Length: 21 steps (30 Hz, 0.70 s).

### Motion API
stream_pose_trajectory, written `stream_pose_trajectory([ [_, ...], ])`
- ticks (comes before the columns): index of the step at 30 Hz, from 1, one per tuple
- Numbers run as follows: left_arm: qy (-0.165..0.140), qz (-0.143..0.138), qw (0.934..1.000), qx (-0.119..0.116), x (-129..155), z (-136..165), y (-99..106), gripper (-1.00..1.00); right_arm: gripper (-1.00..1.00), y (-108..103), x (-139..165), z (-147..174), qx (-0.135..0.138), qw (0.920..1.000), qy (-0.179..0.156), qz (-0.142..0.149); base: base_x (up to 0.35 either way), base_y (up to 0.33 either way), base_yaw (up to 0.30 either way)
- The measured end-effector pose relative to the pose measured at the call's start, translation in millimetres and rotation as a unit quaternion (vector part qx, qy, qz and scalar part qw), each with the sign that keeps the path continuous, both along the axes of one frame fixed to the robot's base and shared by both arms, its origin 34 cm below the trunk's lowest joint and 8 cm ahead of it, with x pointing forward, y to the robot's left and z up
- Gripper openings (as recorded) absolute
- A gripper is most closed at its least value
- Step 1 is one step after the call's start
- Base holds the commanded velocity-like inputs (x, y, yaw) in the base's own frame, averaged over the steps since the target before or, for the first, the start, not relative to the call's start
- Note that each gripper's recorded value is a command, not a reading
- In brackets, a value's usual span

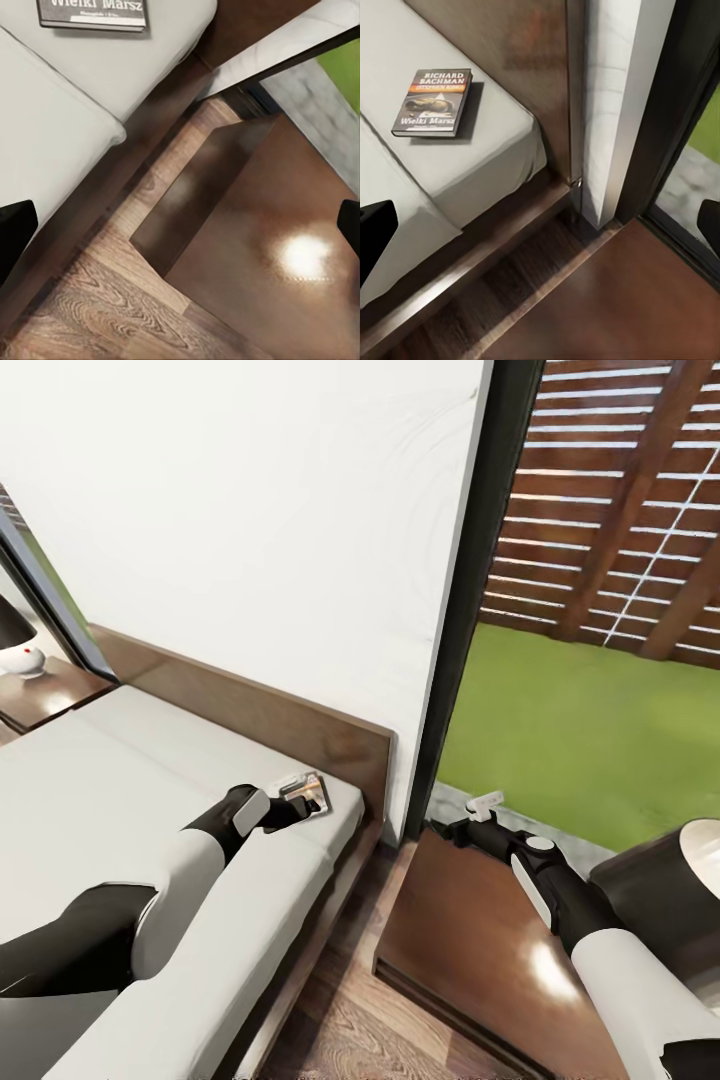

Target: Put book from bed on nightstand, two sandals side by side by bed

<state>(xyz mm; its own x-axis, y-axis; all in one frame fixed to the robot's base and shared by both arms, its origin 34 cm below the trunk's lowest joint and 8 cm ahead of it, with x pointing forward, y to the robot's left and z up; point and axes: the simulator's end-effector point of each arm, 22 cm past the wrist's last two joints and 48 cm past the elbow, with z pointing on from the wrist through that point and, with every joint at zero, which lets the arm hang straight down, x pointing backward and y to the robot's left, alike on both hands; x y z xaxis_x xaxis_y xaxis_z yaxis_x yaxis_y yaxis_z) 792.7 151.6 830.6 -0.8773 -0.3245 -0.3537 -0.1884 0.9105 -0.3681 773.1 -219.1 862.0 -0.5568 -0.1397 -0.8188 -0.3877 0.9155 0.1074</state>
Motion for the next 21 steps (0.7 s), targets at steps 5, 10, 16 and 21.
stream_pose_trajectory([
  [5, 0.004, 0.000, 1.0000, -0.001, -1, -5, 0, 1.00, 1.00, 0, -1, -5, 0.000, 1.0000, 0.004, 0.000, 0.000, 0.000, 0.000],
  [10, 0.008, 0.000, 1.0000, -0.001, -3, -11, -1, 1.00, 1.00, 0, -2, -10, 0.000, 1.0000, 0.008, 0.000, 0.000, 0.000, 0.000],
  [16, 0.012, -0.001, 0.9999, -0.002, -5, -17, -2, 1.00, 1.00, 0, -4, -17, 0.000, 0.9999, 0.012, 0.000, 0.000, 0.000, 0.000],
  [21, 0.016, -0.001, 0.9999, -0.002, -6, -23, -2, 1.00, 1.00, 0, -5, -22, 0.000, 0.9999, 0.016, 0.000, 0.000, 0.000, 0.000],
])
